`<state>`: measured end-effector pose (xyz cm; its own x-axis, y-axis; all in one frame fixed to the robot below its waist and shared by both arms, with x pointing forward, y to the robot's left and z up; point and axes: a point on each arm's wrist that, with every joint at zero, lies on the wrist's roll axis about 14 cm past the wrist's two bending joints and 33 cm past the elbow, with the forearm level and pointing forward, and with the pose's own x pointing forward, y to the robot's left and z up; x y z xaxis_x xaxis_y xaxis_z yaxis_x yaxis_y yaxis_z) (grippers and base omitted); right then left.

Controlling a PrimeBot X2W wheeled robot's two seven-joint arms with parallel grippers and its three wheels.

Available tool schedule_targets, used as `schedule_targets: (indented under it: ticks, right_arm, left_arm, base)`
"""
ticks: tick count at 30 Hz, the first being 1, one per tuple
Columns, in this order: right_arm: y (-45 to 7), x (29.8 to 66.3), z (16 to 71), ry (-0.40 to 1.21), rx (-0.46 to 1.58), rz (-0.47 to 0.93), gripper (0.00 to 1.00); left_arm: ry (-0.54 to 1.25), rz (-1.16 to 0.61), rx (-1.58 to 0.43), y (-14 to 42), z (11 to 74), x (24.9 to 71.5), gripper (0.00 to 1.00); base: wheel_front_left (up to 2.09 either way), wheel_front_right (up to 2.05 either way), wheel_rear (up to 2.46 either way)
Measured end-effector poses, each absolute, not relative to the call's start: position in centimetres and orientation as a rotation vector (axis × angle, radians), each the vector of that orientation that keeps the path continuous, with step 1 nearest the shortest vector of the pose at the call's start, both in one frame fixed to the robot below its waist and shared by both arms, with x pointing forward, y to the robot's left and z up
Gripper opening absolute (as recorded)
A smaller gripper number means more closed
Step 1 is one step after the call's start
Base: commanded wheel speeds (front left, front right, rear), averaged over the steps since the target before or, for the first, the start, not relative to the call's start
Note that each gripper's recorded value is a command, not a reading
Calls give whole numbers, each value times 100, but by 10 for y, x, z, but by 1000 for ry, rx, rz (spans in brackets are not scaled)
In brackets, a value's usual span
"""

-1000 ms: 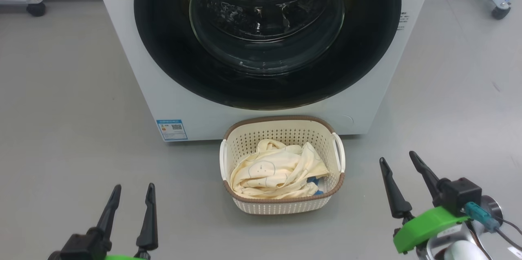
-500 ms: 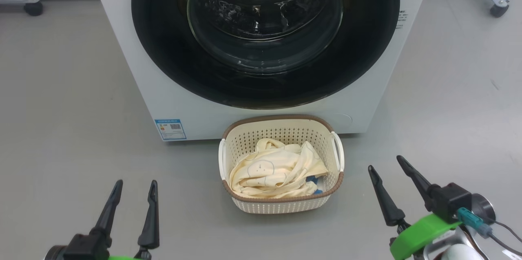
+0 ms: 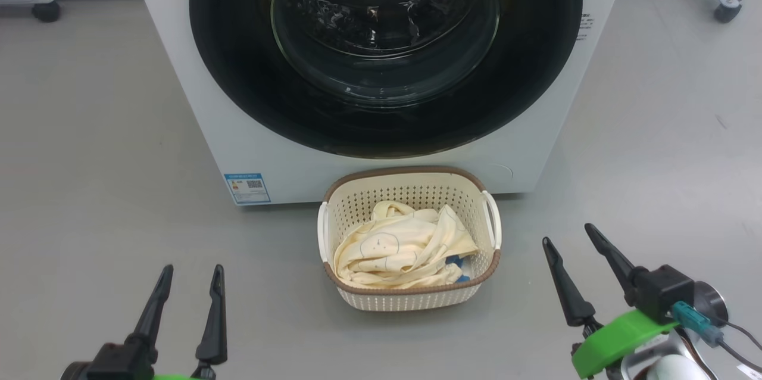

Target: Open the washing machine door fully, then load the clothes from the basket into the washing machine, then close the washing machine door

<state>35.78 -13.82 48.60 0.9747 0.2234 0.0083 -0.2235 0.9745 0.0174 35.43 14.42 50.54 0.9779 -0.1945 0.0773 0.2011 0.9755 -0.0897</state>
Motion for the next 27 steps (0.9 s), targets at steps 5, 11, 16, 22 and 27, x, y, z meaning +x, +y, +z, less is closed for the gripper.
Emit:
schedule_targets:
  ticks: [5, 11, 16, 22, 27]
  right_arm:
    - [-140, 358, 485, -5, 19, 218, 100]
    - [-142, 358, 485, -4, 19, 214, 100]
    - [-142, 357, 485, -5, 19, 212, 100]
    - [-143, 357, 485, -5, 18, 211, 100]
    - [-143, 357, 485, -4, 18, 210, 100]
  left_arm:
    - [-59, -189, -97, 147, 502, 355, 100]
    - [-59, -181, -98, 149, 502, 356, 100]
    - [-61, -182, -101, 149, 503, 356, 100]
    - [-60, -186, -101, 147, 503, 356, 100]
    - [-60, -189, -102, 146, 503, 357, 100]
  base:
    - [0, 0, 0]
    - [0, 0, 0]
    - [0, 0, 0]
    - [6, 7, -14]
    - [45, 45, -90]
